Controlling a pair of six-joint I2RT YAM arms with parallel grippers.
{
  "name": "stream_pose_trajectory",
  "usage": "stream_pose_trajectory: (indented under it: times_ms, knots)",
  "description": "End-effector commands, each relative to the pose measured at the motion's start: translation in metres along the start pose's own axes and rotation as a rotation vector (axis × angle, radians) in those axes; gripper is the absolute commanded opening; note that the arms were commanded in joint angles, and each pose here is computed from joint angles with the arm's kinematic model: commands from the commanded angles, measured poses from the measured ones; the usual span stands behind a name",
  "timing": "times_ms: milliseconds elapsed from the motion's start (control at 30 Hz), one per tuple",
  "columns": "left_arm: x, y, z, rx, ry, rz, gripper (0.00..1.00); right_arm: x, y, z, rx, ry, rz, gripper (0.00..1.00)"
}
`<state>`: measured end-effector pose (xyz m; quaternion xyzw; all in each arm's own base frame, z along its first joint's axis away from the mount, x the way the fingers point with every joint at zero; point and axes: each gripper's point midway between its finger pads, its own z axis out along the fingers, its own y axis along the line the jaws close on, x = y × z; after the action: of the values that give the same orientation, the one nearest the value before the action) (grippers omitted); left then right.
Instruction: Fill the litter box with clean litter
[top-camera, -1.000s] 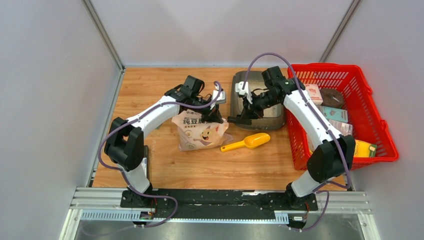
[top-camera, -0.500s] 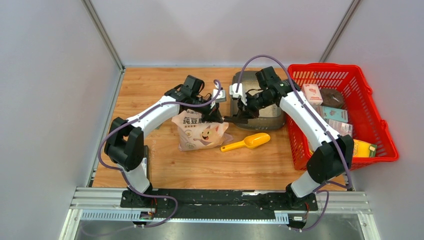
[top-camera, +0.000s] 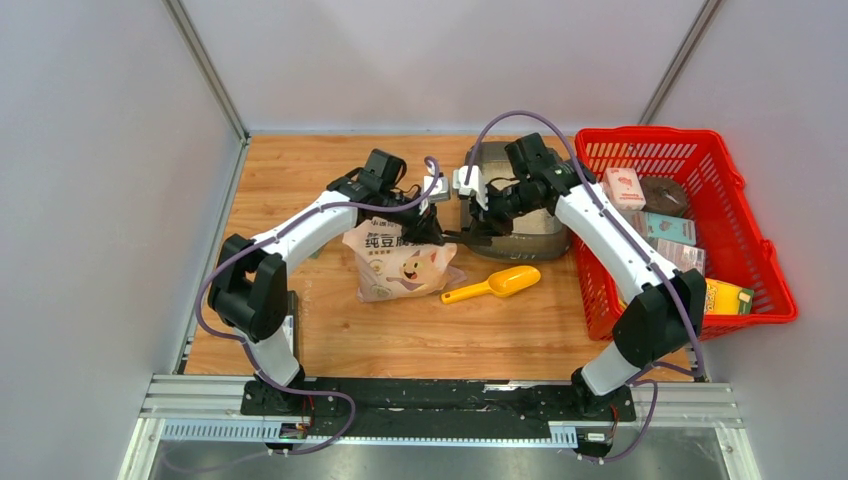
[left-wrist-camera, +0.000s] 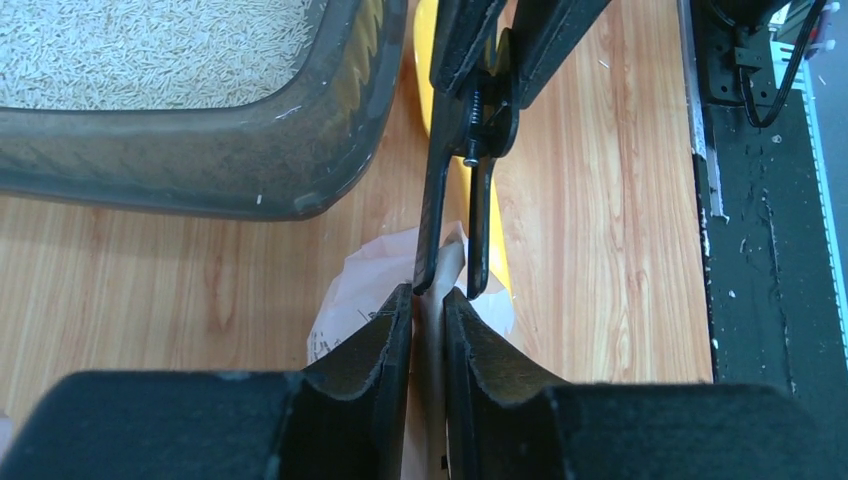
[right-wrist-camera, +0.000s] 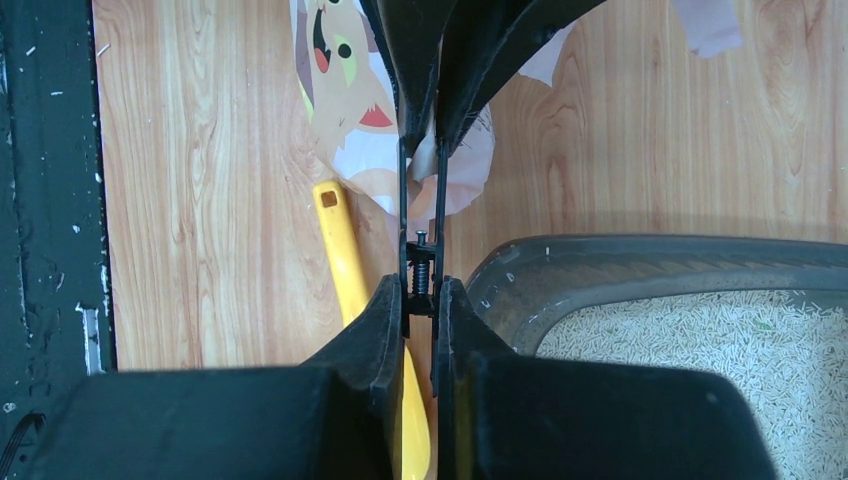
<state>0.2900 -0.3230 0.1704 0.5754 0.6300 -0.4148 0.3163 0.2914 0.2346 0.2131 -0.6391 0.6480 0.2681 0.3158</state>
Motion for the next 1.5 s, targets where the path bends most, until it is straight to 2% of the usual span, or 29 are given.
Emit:
stream_pose_trajectory:
  times_ms: [0, 233, 367, 567, 700, 1000, 1133, 1233, 1267, 1367, 1467]
  knots:
    - [-0.021, -0.009, -0.017, 0.020, -0.067, 0.050, 0.28, -0.017, -0.015, 0.003, 0.062, -0.030, -0.042, 0.00]
    - [0.004, -0.017, -0.041, 0.015, -0.002, 0.029, 0.32, -0.022, -0.015, 0.005, 0.056, -0.028, -0.079, 0.00]
    - [0.013, -0.029, -0.049, 0.025, 0.024, 0.029, 0.32, -0.021, -0.012, 0.007, 0.041, -0.002, -0.106, 0.00]
    - [0.022, -0.026, -0.057, -0.029, 0.043, 0.013, 0.29, -0.018, -0.007, 0.009, 0.004, 0.037, -0.127, 0.00]
    - [0.023, -0.019, -0.059, -0.076, 0.008, -0.004, 0.12, -0.022, -0.007, 0.009, 0.001, 0.052, -0.154, 0.00]
    - [0.005, 0.009, -0.058, -0.192, -0.061, -0.018, 0.02, -0.019, 0.004, 0.011, -0.071, 0.087, -0.171, 0.00]
    - [-0.002, 0.014, -0.058, -0.208, -0.081, -0.016, 0.01, -0.022, 0.004, 0.014, -0.078, 0.093, -0.163, 0.00]
    - [-0.003, 0.007, -0.057, -0.175, -0.089, -0.027, 0.10, -0.024, 0.002, 0.019, -0.067, 0.096, -0.148, 0.00]
    - [-0.004, 0.005, -0.058, -0.166, -0.090, -0.020, 0.18, -0.026, 0.002, 0.019, -0.064, 0.096, -0.151, 0.00]
    - [0.000, -0.004, -0.061, -0.153, -0.070, -0.021, 0.30, -0.026, 0.000, 0.023, -0.056, 0.109, -0.145, 0.00]
    - [0.004, -0.009, -0.074, -0.175, -0.079, -0.057, 0.38, -0.027, -0.003, 0.022, -0.040, 0.117, -0.140, 0.00]
